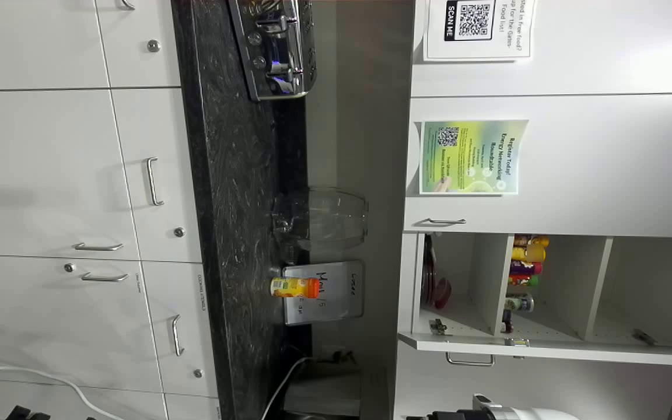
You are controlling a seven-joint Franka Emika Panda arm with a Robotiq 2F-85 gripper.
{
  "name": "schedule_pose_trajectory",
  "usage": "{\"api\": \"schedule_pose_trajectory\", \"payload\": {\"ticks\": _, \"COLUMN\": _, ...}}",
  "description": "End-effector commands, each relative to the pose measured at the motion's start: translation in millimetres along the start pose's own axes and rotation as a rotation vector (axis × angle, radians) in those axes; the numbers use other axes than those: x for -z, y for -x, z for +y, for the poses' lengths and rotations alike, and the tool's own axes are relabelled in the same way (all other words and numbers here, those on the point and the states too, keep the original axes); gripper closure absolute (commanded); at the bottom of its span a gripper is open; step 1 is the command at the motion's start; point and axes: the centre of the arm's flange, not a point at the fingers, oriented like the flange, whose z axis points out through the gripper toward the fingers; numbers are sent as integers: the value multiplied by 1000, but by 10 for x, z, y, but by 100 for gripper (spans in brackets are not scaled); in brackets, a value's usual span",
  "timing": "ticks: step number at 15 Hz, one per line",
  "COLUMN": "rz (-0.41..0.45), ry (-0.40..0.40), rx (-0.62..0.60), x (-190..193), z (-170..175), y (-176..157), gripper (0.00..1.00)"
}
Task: Close the cupboard door
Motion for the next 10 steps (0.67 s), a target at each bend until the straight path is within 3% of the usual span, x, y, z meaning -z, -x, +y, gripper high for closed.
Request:
{"api": "schedule_pose_trajectory", "payload": {"ticks": 1, "rz": 187, "ry": 13, "rx": -19, "x": 298, "z": -17, "y": 166, "gripper": 0}}
{"api": "schedule_pose_trajectory", "payload": {"ticks": 10, "rz": 642, "ry": -121, "rx": -147, "x": 943, "z": 67, "y": 319, "gripper": 0}}
